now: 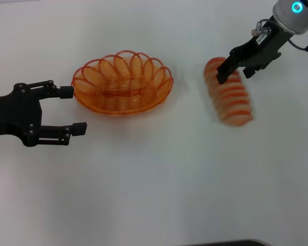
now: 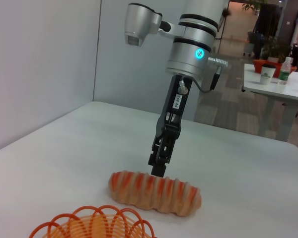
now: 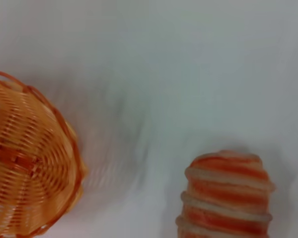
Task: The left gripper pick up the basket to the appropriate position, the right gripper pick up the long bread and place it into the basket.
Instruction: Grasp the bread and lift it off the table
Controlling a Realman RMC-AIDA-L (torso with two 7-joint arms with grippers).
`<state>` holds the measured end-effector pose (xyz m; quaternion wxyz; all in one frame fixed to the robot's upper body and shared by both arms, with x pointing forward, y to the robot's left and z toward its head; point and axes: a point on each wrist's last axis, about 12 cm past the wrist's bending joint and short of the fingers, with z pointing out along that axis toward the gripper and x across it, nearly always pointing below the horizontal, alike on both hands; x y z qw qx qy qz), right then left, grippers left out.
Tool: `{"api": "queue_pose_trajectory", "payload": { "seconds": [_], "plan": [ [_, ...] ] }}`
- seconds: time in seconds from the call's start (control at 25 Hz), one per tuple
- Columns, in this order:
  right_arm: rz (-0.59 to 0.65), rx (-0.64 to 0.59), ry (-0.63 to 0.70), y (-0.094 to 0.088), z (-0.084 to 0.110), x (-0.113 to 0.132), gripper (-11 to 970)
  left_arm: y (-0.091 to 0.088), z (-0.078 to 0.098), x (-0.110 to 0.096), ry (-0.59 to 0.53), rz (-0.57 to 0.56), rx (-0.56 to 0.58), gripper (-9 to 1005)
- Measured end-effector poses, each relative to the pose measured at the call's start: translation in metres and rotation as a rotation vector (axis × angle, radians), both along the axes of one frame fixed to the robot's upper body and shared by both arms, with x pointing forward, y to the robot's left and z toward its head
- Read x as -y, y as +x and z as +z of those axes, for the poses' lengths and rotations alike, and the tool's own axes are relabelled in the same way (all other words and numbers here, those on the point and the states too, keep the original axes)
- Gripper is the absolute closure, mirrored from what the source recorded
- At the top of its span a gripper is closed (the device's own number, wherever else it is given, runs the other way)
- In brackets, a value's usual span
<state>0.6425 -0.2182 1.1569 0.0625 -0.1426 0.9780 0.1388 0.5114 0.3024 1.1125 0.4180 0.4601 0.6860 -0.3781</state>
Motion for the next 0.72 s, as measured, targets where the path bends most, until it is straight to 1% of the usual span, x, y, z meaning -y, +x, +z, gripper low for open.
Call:
{"api": "queue_pose_trajectory", "payload": {
  "seconds": [0.72],
  "plan": [
    [0.02, -0.021, -0.041, -0.002, -0.014, -0.006, 163, -0.002, -0.001, -0.001, -0.002, -0.001, -0.003, 112]
  ]
}}
